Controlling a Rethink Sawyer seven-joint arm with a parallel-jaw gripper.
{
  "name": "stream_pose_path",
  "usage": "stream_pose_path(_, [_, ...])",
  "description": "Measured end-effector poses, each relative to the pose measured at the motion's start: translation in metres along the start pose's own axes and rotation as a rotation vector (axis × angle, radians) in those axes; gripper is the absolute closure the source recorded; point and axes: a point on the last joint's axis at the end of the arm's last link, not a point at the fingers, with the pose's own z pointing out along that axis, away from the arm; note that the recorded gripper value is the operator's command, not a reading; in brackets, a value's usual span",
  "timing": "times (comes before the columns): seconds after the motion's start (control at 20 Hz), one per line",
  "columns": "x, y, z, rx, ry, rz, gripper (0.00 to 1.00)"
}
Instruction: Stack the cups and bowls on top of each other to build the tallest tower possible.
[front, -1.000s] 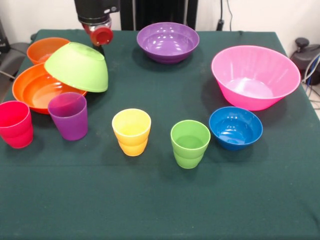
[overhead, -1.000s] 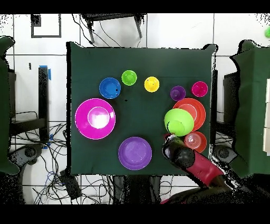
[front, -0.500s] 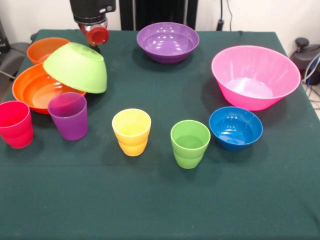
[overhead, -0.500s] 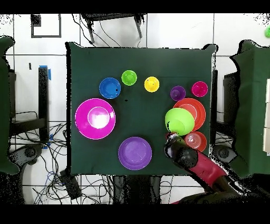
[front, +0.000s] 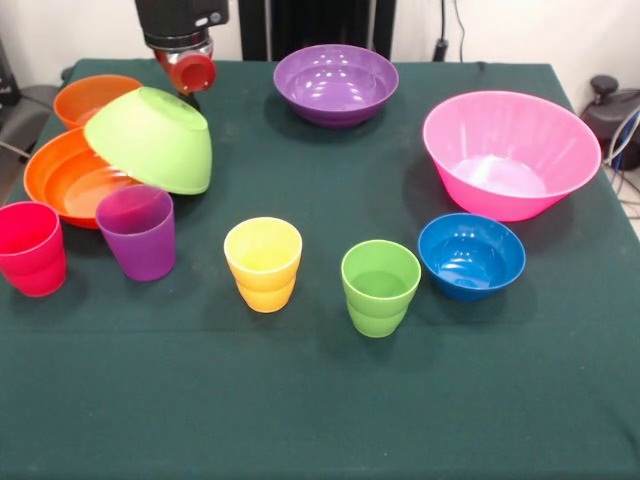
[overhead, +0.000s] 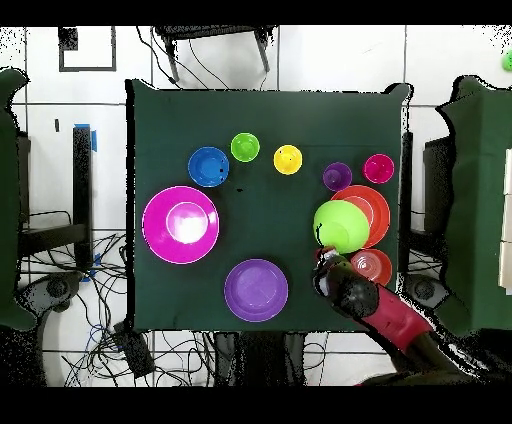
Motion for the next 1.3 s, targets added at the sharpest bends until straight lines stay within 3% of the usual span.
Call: stream_pose_path(1.3, [-0.019,0.016,-0.020,-0.033,-0.008,-0.001,0.00])
